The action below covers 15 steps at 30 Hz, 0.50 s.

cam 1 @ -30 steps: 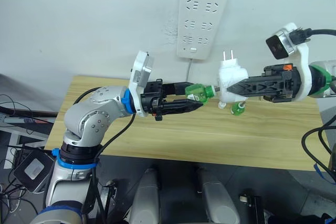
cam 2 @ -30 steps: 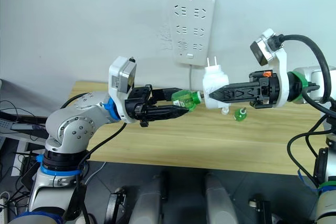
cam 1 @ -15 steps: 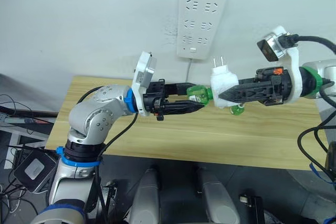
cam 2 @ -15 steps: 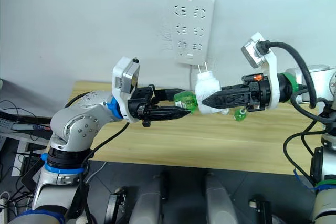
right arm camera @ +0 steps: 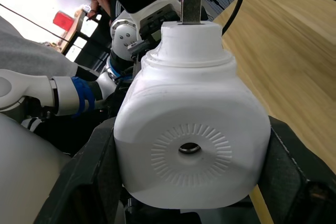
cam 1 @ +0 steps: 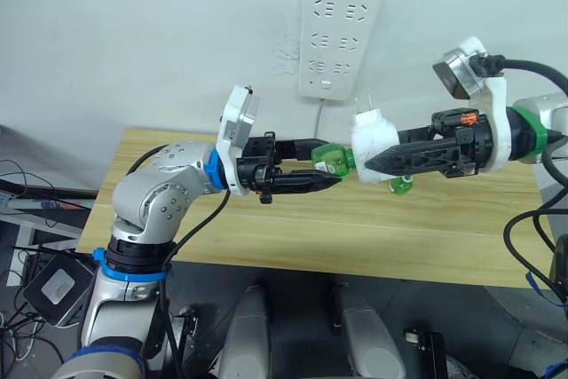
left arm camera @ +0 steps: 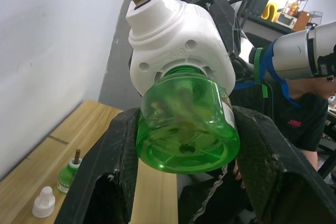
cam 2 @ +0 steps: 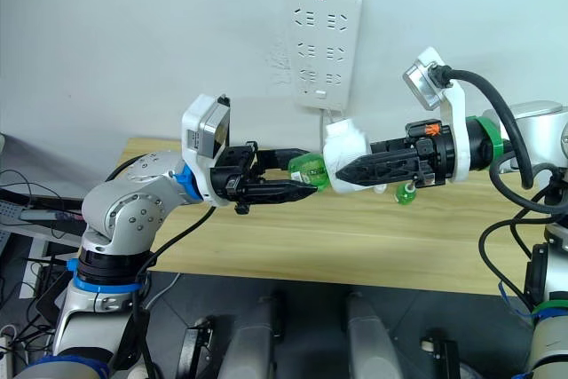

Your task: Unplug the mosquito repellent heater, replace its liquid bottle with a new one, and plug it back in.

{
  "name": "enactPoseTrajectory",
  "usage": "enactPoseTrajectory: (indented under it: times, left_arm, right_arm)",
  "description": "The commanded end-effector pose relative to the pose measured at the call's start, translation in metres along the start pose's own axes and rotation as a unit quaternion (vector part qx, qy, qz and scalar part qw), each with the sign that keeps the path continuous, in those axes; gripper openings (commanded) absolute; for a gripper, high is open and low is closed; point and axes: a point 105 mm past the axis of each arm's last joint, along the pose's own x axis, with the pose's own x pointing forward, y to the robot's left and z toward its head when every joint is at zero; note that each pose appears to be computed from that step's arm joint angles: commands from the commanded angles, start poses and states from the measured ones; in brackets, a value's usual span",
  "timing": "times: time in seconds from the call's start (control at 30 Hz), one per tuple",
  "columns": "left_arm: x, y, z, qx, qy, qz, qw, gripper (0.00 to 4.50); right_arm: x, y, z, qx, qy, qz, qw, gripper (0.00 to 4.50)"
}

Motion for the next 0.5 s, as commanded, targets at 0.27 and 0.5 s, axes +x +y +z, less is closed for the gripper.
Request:
enactPoseTrajectory:
  times: [0.27, 0.5]
  left_arm:
    - [0.009, 0.001, 0.004, 0.013, -0.004, 0.002, 1.0, 2.27]
    - [0.009, 0.006, 0.005, 0.013, -0.007, 0.013, 1.0, 2.27]
  right_arm:
    - [0.01, 0.016, -0.017, -0.014, 0.031, 0.037, 0.999, 4.46]
    - [0.01, 0.016, -0.026, 0.004, 0.039, 0.038, 0.998, 4.46]
